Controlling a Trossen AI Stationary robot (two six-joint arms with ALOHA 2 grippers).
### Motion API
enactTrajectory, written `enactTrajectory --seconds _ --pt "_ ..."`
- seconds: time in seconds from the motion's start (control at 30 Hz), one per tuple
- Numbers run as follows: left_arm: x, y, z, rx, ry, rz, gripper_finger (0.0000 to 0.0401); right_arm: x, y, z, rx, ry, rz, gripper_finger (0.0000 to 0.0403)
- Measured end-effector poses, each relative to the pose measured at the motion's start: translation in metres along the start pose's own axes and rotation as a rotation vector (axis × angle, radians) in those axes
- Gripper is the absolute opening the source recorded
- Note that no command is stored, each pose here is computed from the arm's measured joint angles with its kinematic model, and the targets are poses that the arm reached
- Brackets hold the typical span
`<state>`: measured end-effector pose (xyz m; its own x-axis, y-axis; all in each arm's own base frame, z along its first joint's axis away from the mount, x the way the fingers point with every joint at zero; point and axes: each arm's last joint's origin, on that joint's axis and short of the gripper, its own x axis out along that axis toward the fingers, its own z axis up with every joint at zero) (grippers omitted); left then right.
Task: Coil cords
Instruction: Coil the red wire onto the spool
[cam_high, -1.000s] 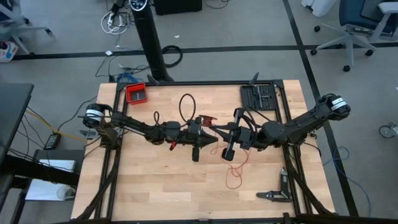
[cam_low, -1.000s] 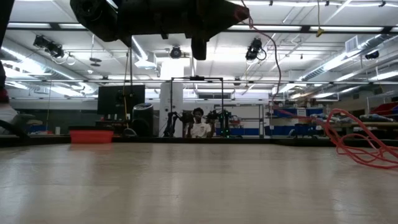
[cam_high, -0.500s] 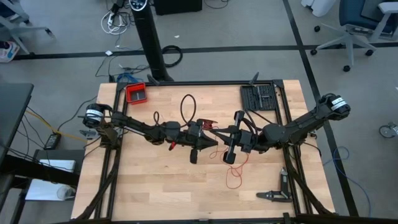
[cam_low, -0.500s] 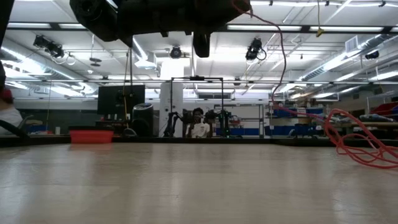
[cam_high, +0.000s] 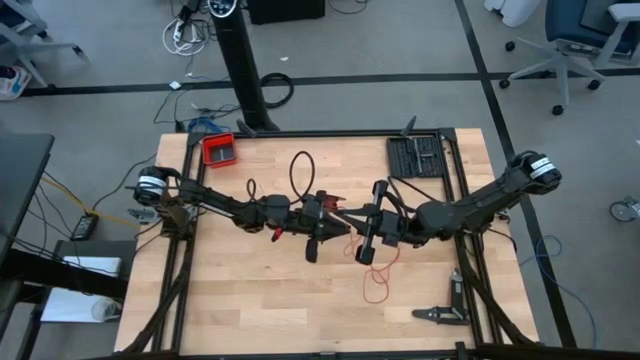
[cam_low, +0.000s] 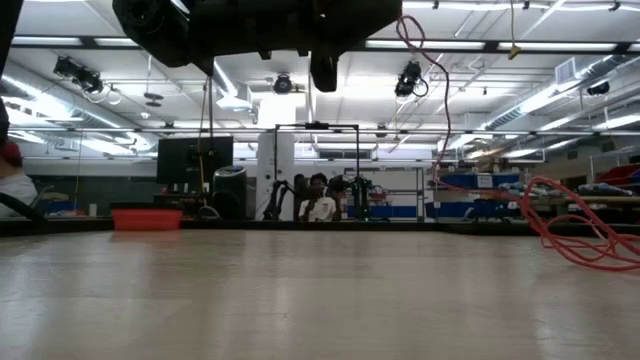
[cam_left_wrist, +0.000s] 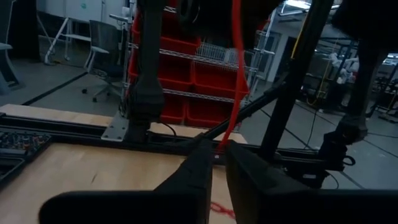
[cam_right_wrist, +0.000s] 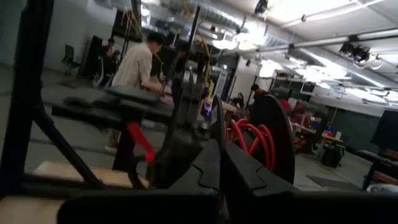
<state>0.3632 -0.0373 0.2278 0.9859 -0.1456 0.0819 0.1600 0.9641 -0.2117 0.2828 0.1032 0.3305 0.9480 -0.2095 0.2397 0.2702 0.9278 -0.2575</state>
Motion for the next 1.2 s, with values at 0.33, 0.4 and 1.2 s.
enactTrajectory --seconds 0.33,0.4,1.2 --pt "0.0 0.0 -0.001 0.0 0.008 0.002 0.0087 0.0 -0.001 0.001 0.0 -0.017 -0.008 0.0003" --pt "0.0 0.0 -0.001 0.0 0.009 0.002 0.0084 0.0 0.0 0.001 -0.004 -0.014 -0.007 0.0003" --pt "-0.012 0.008 0.014 0.043 0.113 0.08 0.0 -0.035 0.024 0.018 -0.057 0.111 -0.063 0.0003"
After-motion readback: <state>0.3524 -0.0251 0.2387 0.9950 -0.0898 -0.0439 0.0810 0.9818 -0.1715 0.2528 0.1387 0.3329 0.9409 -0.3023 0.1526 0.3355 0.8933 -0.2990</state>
